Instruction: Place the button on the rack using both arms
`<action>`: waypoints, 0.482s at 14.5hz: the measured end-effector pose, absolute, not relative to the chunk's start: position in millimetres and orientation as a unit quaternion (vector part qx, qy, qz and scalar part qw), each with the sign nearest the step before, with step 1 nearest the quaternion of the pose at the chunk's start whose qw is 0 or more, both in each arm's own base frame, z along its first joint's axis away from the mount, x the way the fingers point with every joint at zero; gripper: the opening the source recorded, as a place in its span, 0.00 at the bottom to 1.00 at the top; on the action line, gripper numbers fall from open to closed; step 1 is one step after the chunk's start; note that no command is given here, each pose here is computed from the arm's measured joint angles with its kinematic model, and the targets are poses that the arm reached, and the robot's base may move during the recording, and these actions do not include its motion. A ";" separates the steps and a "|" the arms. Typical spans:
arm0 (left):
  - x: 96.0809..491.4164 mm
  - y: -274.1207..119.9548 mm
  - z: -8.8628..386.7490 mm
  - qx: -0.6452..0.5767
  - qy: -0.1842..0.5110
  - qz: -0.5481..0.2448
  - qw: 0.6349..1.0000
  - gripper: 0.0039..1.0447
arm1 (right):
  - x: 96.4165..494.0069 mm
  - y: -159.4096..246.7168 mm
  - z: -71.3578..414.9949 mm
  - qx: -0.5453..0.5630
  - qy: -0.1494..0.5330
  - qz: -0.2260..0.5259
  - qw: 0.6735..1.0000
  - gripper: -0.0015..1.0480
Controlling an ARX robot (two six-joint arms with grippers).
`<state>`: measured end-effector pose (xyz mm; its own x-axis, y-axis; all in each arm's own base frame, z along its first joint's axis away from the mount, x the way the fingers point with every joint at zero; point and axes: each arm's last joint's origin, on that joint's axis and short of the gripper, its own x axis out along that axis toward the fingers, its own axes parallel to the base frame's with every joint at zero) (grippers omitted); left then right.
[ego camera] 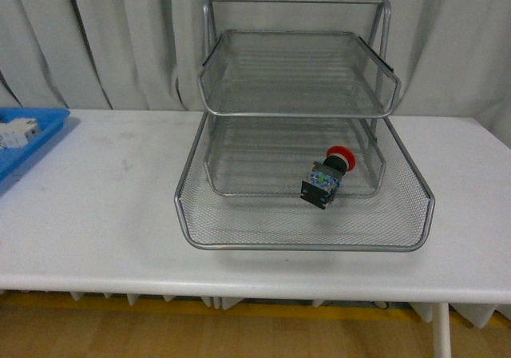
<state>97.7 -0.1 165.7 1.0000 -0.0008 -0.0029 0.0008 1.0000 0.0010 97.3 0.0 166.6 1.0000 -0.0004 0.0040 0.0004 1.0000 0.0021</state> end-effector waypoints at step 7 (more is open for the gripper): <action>97.7 -0.1 165.7 0.000 0.001 -0.001 1.000 0.94 | 207.4 31.8 226.1 0.111 0.107 0.150 0.977 0.94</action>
<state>97.7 -0.1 165.7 1.0000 -0.0011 -0.0029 0.0011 1.0000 0.0010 207.4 31.8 226.1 0.9319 0.3170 -0.1764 -0.2694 0.9304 0.2488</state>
